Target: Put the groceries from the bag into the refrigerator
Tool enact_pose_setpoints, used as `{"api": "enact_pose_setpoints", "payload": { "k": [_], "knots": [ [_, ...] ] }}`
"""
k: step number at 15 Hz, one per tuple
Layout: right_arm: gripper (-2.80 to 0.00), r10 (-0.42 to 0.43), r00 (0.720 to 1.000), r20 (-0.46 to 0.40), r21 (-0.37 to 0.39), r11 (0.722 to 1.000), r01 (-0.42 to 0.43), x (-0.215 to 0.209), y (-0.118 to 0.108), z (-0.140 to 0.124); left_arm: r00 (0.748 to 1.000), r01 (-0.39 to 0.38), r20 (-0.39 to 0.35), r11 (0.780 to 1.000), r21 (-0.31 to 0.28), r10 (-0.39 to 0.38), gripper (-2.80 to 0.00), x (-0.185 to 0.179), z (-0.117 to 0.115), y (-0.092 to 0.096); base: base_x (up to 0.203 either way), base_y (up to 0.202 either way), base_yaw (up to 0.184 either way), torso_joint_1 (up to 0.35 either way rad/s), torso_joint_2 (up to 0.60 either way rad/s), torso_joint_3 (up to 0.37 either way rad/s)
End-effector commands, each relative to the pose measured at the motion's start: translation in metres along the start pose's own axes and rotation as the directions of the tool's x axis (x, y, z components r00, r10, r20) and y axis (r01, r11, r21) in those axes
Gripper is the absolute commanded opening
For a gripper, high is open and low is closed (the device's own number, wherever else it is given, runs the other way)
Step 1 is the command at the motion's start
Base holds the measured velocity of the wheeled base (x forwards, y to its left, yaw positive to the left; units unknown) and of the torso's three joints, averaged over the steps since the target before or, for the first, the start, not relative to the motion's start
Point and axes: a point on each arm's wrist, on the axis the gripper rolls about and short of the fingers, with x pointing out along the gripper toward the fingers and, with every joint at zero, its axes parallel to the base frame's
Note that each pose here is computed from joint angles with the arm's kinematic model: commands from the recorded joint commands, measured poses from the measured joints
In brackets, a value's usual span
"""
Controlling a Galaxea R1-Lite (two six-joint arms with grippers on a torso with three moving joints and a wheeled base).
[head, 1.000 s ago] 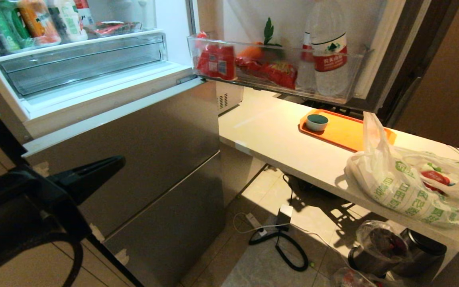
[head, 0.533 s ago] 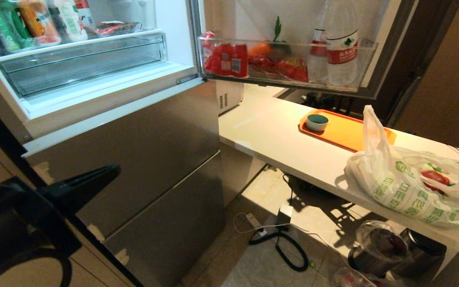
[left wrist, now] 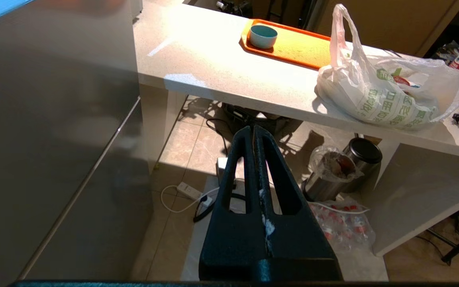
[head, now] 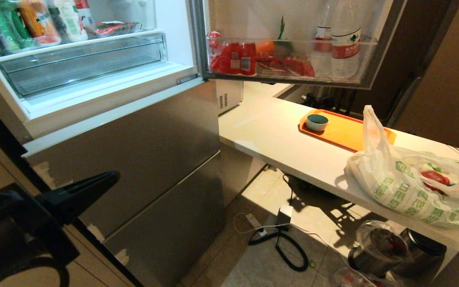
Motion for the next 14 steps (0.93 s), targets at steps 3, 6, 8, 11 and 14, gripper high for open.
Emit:
{"api": "enact_pose_setpoints", "payload": {
  "k": [3, 6, 8, 11, 14],
  "knots": [
    [-2.8, 0.002, 1.0, 0.0, 0.0, 1.0, -0.002, 0.0, 0.0, 0.0, 1.0, 0.011, 0.0, 1.0, -0.001, -0.011, -2.8, -0.004, -0.003, 0.0, 0.125, 0.0, -0.001, -0.01, 0.0, 0.003],
    [-2.8, 0.0, 1.0, 0.0, 0.0, 1.0, 0.0, 0.0, 0.0, 0.0, 1.0, 0.012, -0.01, 1.0, 0.0, -0.012, -2.8, -0.006, -0.006, 0.0, 0.198, 0.0, 0.0, 0.016, 0.01, 0.002],
    [-2.8, 0.0, 1.0, 0.0, -0.002, 1.0, 0.0, 0.0, 0.0, 0.0, 1.0, 0.012, -0.012, 1.0, 0.0, -0.012, -2.8, -0.007, -0.007, 0.001, 0.195, 0.0, 0.0, 0.0, 0.0, 0.001],
    [-2.8, 0.0, 1.0, -0.002, -0.002, 1.0, 0.0, 0.0, 0.0, 0.0, 1.0, 0.012, -0.022, 1.0, 0.001, -0.012, -2.8, -0.008, -0.011, 0.001, 0.196, 0.0, -0.001, 0.001, 0.0, 0.0],
    [-2.8, 0.0, 1.0, 0.0, -0.002, 1.0, 0.0, 0.0, 0.0, 0.0, 1.0, 0.013, -0.02, 1.0, 0.002, -0.013, -2.8, -0.011, -0.012, 0.001, 0.194, 0.0, -0.001, 0.001, 0.0, 0.002]
  ]
}}
